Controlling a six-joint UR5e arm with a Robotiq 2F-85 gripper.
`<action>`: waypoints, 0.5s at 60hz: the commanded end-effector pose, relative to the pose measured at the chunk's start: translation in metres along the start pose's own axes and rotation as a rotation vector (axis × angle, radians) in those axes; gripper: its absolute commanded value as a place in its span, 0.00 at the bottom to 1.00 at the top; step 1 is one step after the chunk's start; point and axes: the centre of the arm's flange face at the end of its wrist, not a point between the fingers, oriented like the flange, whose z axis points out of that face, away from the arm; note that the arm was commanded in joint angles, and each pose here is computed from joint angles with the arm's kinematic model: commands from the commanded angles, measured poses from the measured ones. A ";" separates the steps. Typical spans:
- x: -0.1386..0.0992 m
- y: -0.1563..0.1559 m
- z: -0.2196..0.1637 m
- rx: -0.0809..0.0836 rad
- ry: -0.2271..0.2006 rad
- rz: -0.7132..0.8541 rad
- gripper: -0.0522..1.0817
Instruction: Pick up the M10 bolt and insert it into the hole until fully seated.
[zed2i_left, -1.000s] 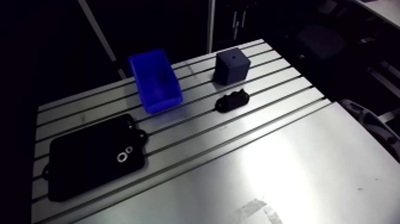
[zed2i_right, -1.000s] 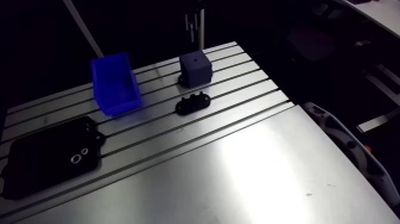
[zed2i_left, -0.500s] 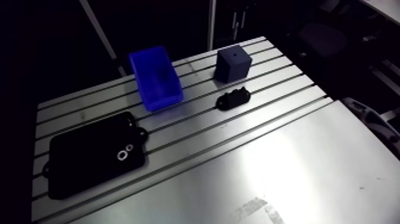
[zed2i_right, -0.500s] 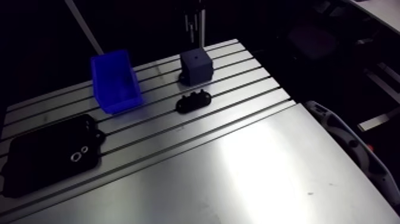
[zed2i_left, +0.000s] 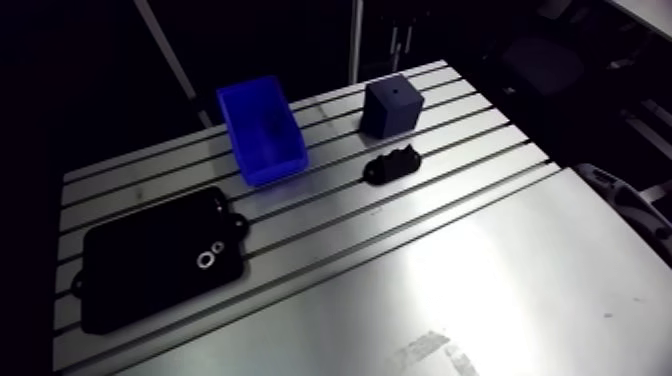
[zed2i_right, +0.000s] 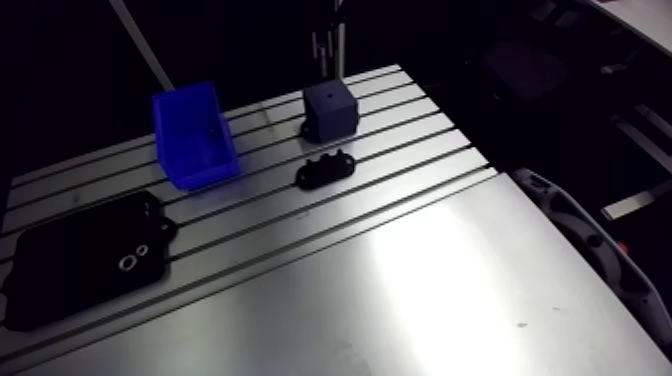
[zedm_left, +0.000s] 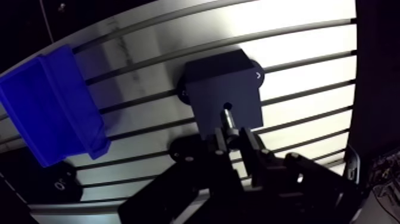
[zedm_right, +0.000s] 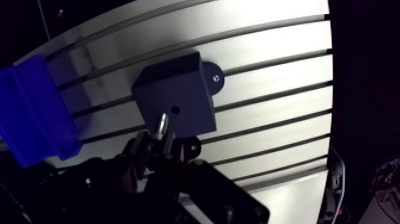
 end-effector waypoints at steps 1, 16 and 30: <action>-0.001 0.000 0.006 0.001 -0.006 0.001 1.00; 0.000 0.000 0.006 -0.003 0.006 -0.001 1.00; -0.001 -0.001 0.012 -0.001 -0.005 -0.002 1.00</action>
